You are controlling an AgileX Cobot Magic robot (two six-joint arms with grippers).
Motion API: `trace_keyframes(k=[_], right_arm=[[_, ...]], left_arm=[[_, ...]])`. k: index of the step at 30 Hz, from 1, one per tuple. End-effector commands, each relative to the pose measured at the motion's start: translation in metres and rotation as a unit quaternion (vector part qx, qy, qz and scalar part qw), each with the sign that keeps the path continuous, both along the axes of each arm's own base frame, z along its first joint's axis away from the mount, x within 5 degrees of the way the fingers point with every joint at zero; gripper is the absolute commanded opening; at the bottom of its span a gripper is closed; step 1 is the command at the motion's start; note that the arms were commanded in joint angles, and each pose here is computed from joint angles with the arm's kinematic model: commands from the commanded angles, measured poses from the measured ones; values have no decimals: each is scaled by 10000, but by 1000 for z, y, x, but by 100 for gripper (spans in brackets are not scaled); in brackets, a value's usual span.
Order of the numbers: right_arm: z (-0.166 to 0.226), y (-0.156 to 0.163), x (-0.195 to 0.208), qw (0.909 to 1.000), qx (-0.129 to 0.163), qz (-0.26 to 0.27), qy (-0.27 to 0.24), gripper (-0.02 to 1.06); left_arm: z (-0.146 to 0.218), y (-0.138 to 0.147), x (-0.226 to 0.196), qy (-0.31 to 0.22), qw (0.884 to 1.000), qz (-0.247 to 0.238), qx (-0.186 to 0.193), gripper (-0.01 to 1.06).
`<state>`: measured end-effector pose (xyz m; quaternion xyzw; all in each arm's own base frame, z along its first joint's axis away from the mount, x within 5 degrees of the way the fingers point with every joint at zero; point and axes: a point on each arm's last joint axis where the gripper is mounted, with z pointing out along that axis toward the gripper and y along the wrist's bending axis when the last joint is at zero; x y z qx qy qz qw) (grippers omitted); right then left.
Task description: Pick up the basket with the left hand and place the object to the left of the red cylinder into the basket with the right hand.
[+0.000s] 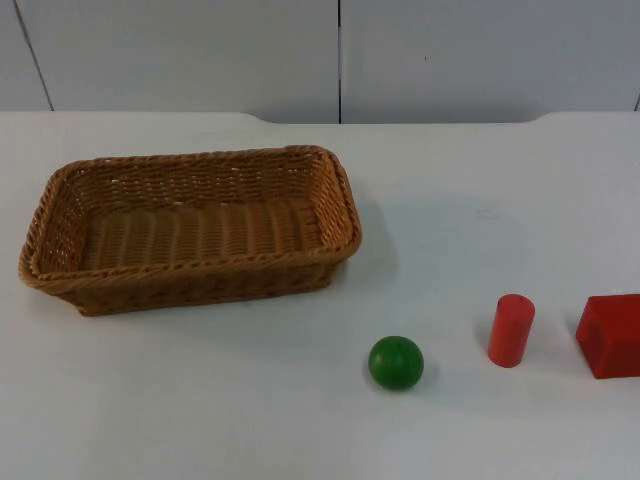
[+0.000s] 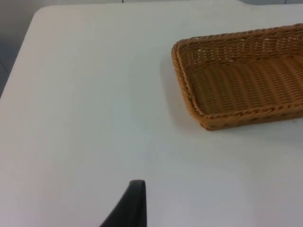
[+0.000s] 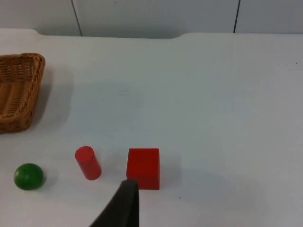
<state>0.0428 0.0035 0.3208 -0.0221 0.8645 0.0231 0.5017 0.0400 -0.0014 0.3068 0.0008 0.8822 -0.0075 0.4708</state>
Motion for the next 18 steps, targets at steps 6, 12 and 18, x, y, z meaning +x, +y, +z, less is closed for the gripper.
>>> trace_keyframes(k=[6, 12, 18], right_arm=[[-1, 4, 48, 9991, -4, 23, 415, 105], [-15, 6, 83, 9953, -56, 15, 969, 105], [-35, 7, 109, 9862, -99, 14, 1651, 105]], left_arm=[[13, -4, 32, 29, 9995, -60, -299, 105], [13, -4, 56, 464, 9984, -48, -314, 105], [2, -4, 78, 942, 9951, -50, -288, 105]])
